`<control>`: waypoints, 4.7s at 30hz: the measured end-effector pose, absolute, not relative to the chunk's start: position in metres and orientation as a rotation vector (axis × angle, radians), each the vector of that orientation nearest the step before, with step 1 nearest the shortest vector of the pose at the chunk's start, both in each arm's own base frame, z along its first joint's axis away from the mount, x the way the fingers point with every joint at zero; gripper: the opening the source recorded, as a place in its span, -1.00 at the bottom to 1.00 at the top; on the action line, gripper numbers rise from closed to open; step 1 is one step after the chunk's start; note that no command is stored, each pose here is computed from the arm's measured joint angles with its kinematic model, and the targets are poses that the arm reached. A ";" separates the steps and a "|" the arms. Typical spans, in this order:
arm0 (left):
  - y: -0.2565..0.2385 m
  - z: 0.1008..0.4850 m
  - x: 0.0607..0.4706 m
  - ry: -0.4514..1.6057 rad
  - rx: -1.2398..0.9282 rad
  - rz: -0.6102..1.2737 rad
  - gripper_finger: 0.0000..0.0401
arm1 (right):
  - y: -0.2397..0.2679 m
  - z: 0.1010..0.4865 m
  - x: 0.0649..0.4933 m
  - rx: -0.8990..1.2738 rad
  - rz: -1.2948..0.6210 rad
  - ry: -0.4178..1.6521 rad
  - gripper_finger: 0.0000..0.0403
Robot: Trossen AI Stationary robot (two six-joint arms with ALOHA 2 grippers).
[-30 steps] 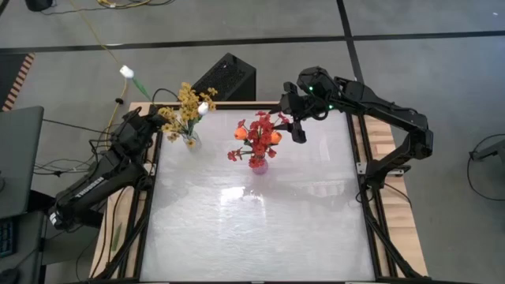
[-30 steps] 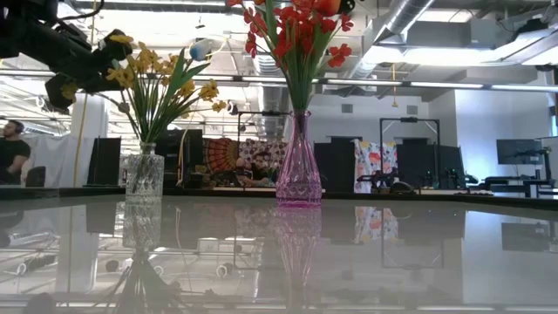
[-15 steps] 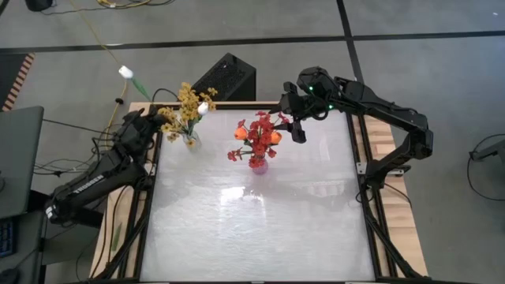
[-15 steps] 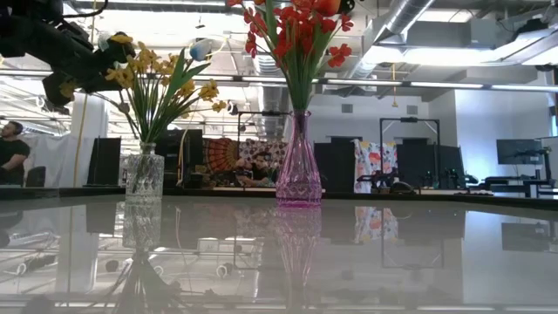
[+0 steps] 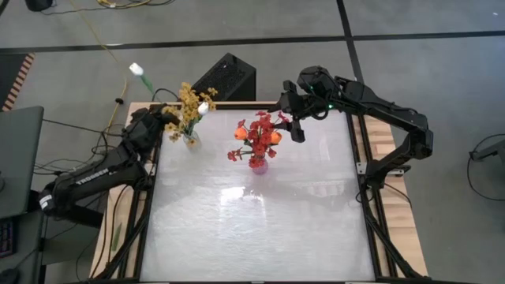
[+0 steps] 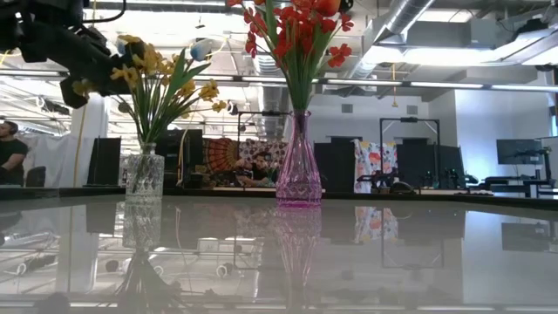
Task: Sort flowers into vase by color
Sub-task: Put the white tulip into the transparent vase
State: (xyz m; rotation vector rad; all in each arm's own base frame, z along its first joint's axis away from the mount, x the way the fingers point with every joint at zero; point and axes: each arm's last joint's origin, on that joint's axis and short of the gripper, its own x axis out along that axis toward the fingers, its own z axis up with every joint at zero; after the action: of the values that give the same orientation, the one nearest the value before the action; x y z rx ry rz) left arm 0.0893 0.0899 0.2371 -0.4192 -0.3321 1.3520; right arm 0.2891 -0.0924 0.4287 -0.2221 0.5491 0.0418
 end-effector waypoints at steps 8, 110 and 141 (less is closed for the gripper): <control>0.088 0.248 0.090 -0.397 -0.330 1.390 -1.00 | -0.092 0.428 0.289 -0.221 0.042 0.553 0.31; 0.025 0.411 0.158 -0.029 0.055 -0.296 -1.00 | -0.075 0.455 0.272 -0.196 -0.107 0.655 0.31; 0.022 0.279 0.168 0.208 0.314 0.239 -1.00 | -0.085 0.424 0.287 -0.202 -0.067 0.671 0.31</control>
State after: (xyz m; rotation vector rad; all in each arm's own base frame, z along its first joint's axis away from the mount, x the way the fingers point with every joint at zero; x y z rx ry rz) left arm 0.1679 0.0217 0.2792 0.3141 0.2077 0.2386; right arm 0.2874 -0.0847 0.4241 -0.2017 0.6713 -0.0672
